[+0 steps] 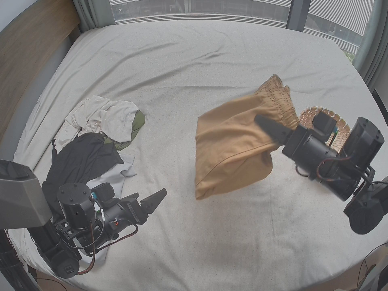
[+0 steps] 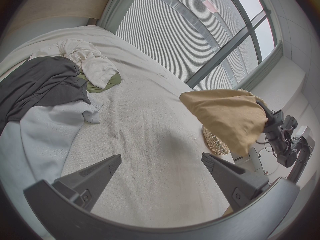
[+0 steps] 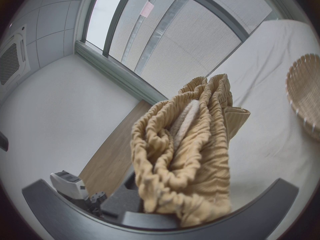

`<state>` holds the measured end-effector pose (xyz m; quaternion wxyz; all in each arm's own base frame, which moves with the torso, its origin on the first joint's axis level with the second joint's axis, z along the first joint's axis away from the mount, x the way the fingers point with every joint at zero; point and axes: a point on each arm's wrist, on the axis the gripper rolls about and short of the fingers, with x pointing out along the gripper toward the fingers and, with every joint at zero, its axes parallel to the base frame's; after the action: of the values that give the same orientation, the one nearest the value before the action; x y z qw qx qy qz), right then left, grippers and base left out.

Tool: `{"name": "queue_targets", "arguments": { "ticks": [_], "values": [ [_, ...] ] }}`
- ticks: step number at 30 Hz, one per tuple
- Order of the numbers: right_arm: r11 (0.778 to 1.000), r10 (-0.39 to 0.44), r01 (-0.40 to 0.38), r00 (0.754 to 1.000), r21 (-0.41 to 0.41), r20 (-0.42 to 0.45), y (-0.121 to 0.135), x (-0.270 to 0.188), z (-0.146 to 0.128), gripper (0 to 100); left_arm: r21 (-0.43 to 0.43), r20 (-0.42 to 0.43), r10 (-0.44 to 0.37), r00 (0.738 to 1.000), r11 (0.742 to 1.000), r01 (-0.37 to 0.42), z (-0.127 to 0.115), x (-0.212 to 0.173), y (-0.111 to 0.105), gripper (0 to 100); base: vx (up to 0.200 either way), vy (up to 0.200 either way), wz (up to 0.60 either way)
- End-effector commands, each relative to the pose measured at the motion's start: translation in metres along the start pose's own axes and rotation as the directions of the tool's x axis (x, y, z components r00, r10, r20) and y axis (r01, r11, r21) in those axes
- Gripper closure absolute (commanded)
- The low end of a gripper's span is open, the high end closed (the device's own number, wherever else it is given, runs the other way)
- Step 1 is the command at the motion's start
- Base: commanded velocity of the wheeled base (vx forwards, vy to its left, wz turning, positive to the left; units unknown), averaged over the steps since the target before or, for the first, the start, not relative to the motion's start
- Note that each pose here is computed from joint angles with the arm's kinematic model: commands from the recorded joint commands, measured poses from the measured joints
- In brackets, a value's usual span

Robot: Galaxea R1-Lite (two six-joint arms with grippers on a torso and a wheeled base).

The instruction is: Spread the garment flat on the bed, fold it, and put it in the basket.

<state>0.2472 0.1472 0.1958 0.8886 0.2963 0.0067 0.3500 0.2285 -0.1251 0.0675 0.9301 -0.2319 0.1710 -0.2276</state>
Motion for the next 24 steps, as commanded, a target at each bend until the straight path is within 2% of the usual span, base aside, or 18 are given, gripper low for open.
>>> {"name": "queue_targets", "arguments": {
  "ticks": [1,4,12,16,19,24],
  "values": [
    [0.994,-0.076,0.084,0.990,-0.068,0.117,-0.018,-0.004,0.040,100,-0.001,-0.003,0.001,1.000,1.000,-0.001,-0.001,-0.001,0.000,0,0.000,0.000,0.00],
    [0.977,-0.170,0.189,0.968,-0.093,0.183,-0.043,-0.015,0.061,100,-0.001,-0.001,0.000,1.000,1.000,0.000,0.000,0.000,0.000,0,0.000,0.000,0.00],
    [0.936,-0.300,0.338,0.912,-0.100,0.279,-0.077,-0.042,0.088,100,0.002,-0.007,-0.007,1.000,1.000,0.007,-0.002,0.001,-0.002,0,0.000,0.000,0.00],
    [0.909,-0.349,0.400,0.882,-0.114,0.315,-0.091,-0.052,0.099,100,0.002,-0.007,-0.008,1.000,1.000,0.008,-0.002,0.000,-0.003,0,0.000,0.000,0.00],
    [0.899,-0.364,0.421,0.871,-0.119,0.330,-0.095,-0.056,0.103,100,0.002,-0.009,-0.008,1.000,1.000,0.008,-0.002,0.000,-0.003,0,0.000,0.000,0.00],
    [0.867,-0.420,0.481,0.847,-0.133,0.327,-0.114,-0.061,0.103,100,0.002,-0.009,-0.008,1.000,1.000,0.008,-0.002,0.000,-0.003,0,0.000,0.000,0.00]
  ]
}}
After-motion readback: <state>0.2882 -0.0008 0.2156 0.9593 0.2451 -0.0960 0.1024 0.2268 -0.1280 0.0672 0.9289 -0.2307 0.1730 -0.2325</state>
